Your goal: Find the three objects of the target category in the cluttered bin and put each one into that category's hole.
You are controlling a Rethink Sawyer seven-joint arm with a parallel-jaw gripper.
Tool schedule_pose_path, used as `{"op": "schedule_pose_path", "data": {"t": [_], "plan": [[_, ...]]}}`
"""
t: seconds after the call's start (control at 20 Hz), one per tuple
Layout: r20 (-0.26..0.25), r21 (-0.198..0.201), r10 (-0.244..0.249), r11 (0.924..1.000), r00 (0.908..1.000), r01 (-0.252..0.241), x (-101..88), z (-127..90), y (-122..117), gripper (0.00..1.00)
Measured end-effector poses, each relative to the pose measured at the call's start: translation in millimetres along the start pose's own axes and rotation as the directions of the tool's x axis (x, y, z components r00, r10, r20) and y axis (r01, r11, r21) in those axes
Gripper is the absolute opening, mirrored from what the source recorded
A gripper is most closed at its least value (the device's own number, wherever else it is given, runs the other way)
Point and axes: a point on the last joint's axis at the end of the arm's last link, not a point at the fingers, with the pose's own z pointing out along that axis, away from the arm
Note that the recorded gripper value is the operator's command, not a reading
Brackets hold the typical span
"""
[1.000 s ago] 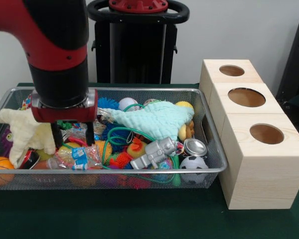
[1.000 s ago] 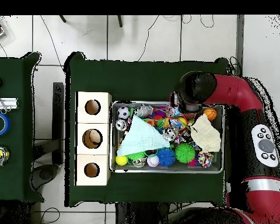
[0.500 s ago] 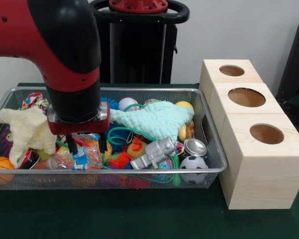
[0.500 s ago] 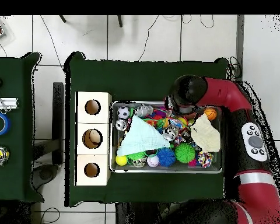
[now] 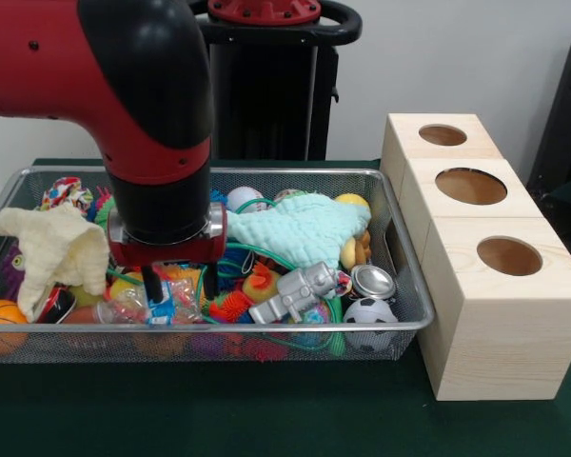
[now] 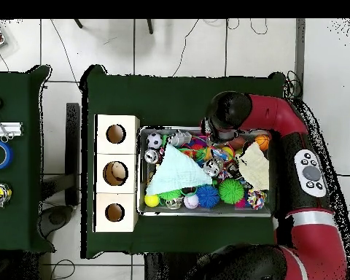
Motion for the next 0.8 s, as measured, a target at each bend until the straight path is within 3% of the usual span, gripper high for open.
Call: {"op": "schedule_pose_path", "data": {"t": [0.4,0.8], "plan": [[-0.007,-0.013,0.006,0.9999,1.0000,-0.007,-2.7,14.5,-0.7,1.00],[-0.004,-0.008,0.006,0.9999,1.0000,-0.006,-2.9,12.2,-1.7,1.00]]}}
